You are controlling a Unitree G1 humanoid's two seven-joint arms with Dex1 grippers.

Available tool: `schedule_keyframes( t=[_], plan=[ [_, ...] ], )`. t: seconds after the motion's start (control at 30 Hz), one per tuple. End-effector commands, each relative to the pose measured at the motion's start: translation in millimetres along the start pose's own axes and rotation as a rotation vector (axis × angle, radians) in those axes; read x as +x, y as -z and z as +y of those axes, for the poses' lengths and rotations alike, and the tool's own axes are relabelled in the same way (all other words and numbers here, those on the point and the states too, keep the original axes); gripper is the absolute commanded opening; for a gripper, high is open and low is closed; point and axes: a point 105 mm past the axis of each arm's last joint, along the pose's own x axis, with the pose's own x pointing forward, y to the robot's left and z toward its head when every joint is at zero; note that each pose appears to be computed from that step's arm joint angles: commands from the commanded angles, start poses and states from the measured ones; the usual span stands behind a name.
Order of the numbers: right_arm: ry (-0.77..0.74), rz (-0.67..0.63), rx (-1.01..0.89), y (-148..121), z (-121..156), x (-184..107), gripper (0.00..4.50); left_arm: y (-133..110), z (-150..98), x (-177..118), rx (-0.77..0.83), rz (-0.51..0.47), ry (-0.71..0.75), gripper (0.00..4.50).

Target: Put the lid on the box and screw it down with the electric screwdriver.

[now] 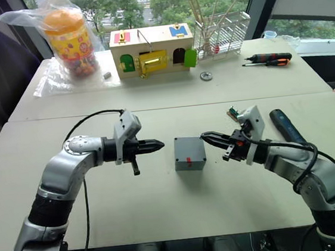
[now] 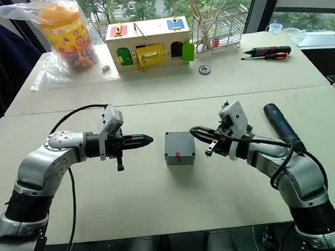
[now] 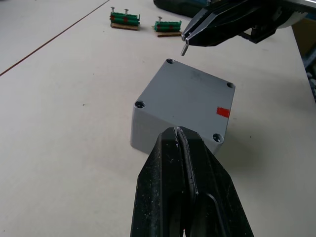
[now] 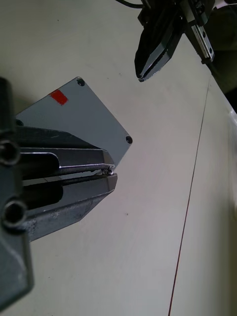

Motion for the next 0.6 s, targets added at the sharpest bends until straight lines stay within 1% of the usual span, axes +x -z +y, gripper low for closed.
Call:
schedule_keyframes(
  t=[0.03,0.6],
  plan=[
    [-0.007,-0.025,-0.047,-9,-3,1,0.09,-11,-2,0,0.037,-0.024,0.001,0.00],
    [0.002,-0.001,-0.056,3,-11,5,0.09,-10,1,0,0.049,-0.030,-0.022,0.00]
  ],
)
